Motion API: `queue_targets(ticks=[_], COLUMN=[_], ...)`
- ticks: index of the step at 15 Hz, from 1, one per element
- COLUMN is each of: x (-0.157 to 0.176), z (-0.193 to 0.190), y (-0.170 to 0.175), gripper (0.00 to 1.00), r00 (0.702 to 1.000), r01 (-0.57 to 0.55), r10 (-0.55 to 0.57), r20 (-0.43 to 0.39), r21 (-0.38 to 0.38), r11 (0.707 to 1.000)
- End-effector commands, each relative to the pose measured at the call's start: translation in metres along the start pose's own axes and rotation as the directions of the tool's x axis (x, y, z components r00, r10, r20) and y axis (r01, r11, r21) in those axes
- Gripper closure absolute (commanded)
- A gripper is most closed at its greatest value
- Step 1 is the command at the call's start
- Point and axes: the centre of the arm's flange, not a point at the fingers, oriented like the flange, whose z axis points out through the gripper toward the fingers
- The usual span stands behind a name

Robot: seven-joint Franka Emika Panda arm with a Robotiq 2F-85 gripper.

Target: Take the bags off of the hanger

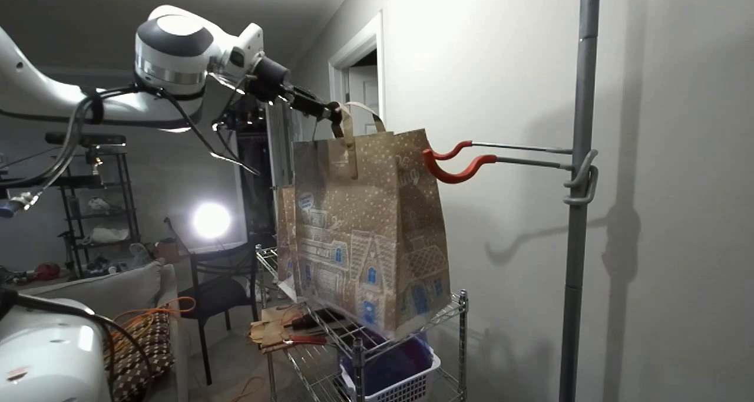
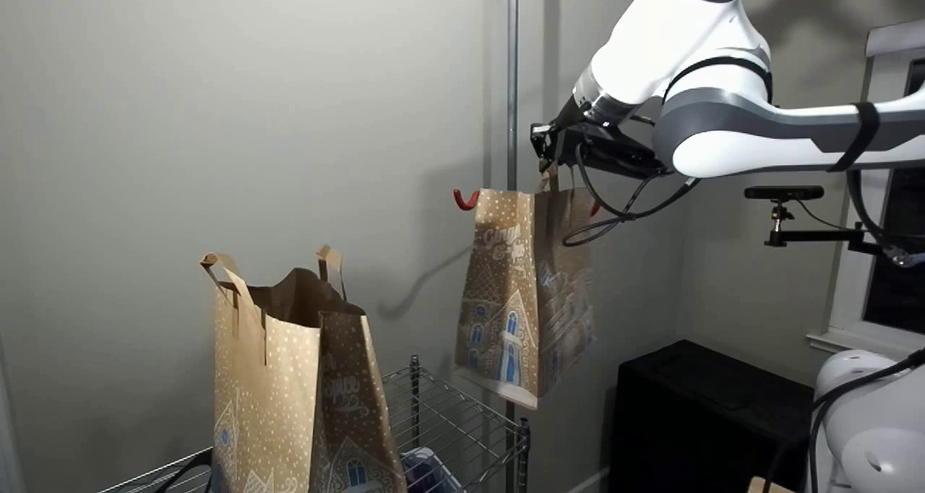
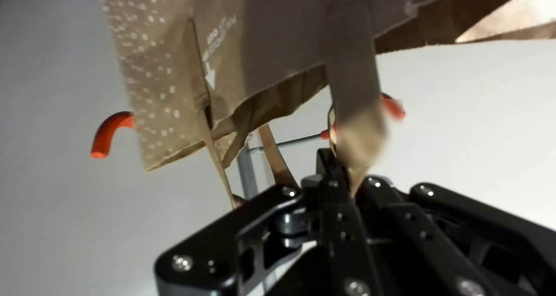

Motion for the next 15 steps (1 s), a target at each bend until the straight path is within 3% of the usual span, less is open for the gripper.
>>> queue_targets(ticks=[1, 4, 8, 12, 15], x=[0.0, -0.009, -0.017, -0.028, -0.033], z=[-0.005, -0.003, 0.011, 0.017, 0.021], y=[-0.026, -0.048, -0.073, -0.093, -0.104], gripper=[0.96, 0.96, 0.96, 0.96, 0.96], r00=[0.994, 0.98, 0.948, 0.893, 0.837], r01=[0.068, 0.104, 0.141, 0.17, 0.194], r10=[-0.081, -0.149, -0.254, -0.377, -0.483], r20=[0.073, 0.128, 0.194, 0.247, 0.257], r21=[0.169, 0.305, 0.46, 0.59, 0.685], r11=[0.983, 0.947, 0.876, 0.789, 0.702])
